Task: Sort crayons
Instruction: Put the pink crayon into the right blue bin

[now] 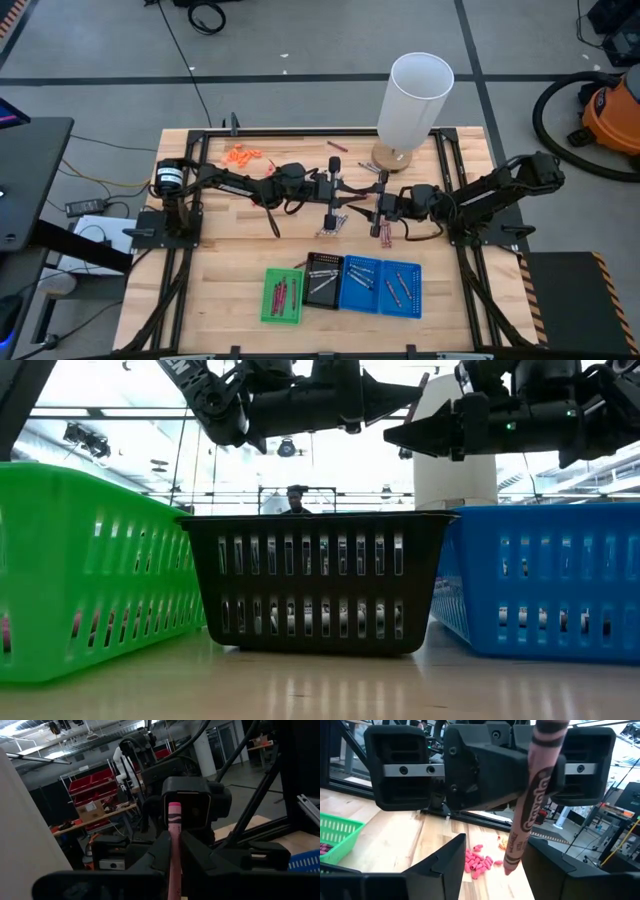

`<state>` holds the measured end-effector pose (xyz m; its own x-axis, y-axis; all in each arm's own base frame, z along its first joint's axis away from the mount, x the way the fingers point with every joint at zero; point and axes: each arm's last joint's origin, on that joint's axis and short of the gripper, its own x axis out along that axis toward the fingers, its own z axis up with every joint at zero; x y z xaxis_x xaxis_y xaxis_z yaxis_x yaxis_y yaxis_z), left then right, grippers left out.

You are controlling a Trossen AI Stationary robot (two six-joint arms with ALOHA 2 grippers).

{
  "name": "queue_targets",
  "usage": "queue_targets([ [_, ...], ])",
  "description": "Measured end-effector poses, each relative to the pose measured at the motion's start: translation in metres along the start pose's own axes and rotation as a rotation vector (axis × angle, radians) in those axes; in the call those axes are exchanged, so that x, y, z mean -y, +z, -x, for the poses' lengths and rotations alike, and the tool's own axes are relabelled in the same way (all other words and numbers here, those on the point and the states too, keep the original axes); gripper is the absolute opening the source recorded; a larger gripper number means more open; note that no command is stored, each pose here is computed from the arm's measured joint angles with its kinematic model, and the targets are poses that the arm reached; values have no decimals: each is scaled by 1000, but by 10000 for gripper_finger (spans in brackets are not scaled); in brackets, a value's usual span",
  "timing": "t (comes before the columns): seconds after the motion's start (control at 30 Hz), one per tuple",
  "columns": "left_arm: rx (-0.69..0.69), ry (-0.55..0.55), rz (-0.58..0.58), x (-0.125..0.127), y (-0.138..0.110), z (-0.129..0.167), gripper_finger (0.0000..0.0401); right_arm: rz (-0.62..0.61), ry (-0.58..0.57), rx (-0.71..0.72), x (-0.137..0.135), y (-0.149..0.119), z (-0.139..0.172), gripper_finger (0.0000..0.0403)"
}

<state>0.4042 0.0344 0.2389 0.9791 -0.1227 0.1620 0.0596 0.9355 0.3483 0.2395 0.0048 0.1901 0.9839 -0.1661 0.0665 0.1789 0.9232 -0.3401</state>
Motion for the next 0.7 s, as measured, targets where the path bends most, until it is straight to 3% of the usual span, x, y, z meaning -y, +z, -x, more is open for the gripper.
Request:
queue_targets([
  [0.5, -53, -18, 13, 2, -5, 0, 31, -5, -28, 12, 1, 2, 0, 177],
  [0.7, -78, -26, 17, 3, -8, 0, 31, -3, -36, 2, 1, 1, 0, 145],
])
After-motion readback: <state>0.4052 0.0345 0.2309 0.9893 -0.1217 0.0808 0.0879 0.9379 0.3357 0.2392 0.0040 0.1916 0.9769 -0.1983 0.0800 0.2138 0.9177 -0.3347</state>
